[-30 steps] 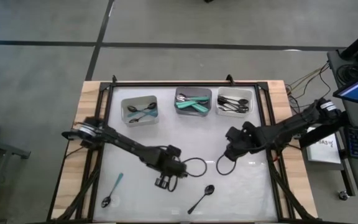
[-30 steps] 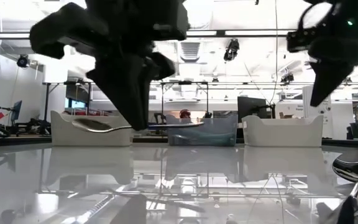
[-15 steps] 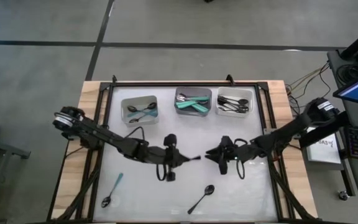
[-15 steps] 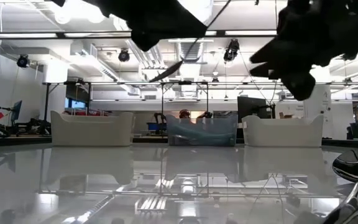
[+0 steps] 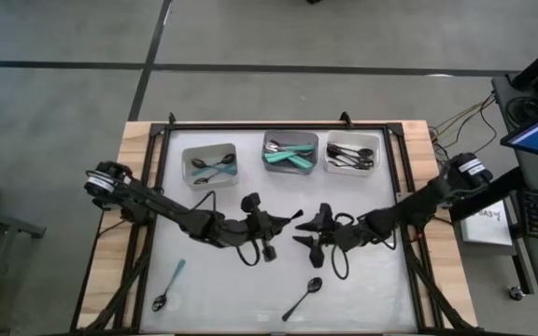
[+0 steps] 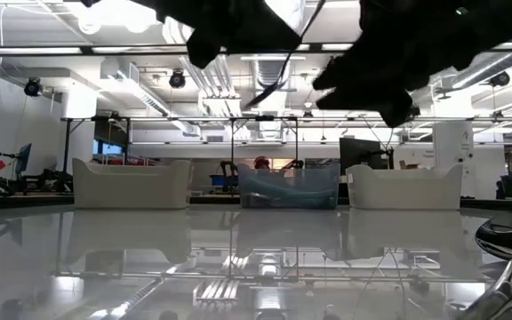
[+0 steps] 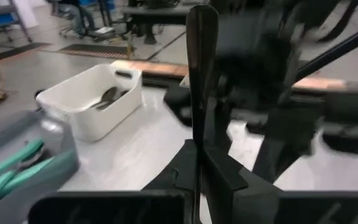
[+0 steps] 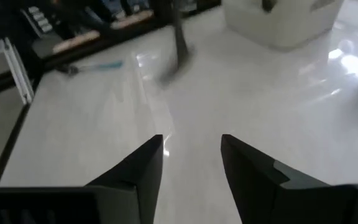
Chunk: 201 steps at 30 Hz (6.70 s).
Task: Sort silverware by color (type)
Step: Put the black spoon into the white bin
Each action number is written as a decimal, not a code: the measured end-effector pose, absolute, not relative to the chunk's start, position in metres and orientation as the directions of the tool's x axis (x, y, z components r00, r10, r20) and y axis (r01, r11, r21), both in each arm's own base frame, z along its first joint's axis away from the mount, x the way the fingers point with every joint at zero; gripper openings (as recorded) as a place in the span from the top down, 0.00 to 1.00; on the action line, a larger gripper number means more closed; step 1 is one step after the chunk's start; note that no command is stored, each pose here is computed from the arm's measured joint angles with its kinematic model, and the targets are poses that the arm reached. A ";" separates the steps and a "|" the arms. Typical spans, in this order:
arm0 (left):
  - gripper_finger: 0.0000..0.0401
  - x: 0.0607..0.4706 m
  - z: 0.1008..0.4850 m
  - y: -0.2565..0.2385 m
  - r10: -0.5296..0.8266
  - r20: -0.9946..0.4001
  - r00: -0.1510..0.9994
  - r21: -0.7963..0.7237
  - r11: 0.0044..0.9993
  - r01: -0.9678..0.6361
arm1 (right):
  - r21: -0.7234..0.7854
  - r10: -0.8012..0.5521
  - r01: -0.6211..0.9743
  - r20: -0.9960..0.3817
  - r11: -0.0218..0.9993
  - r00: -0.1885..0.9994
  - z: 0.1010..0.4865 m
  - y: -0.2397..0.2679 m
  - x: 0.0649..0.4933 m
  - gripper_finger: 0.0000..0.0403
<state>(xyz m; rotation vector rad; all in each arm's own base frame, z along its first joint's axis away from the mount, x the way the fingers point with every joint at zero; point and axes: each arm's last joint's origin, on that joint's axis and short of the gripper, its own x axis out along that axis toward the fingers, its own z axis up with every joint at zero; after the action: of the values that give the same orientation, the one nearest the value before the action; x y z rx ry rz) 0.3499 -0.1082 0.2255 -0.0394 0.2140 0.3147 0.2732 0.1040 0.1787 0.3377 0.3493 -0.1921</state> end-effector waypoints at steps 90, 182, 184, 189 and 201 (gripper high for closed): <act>1.00 0.360 0.231 -0.121 0.422 -0.184 0.888 0.081 0.906 -0.414 | 0.029 -0.575 0.709 -0.562 0.704 0.594 0.239 -0.008 0.203 0.98; 1.00 0.298 0.269 -0.178 0.644 -0.068 0.762 0.312 0.739 -0.597 | -0.126 -0.126 0.014 -0.972 0.992 0.198 0.140 -0.055 0.244 0.70; 1.00 0.297 0.271 -0.177 0.644 -0.066 0.762 0.321 0.737 -0.594 | -0.129 -0.126 0.002 -0.970 0.992 0.208 0.143 -0.055 0.245 0.70; 1.00 0.294 0.277 -0.175 0.650 -0.059 0.758 0.324 0.730 -0.602 | -0.153 -0.127 -0.101 -0.967 0.983 0.222 0.144 -0.056 0.245 0.73; 1.00 0.292 0.278 -0.175 0.654 -0.062 0.754 0.342 0.724 -0.600 | -0.161 -0.130 -0.118 -0.963 0.980 0.234 0.147 -0.055 0.246 0.80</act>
<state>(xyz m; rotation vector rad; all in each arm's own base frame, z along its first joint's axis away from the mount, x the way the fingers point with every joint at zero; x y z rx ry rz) 0.2922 -0.1746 0.2775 0.3123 0.1829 0.6961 0.2458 -0.0552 0.1472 -0.2167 1.3373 -0.0079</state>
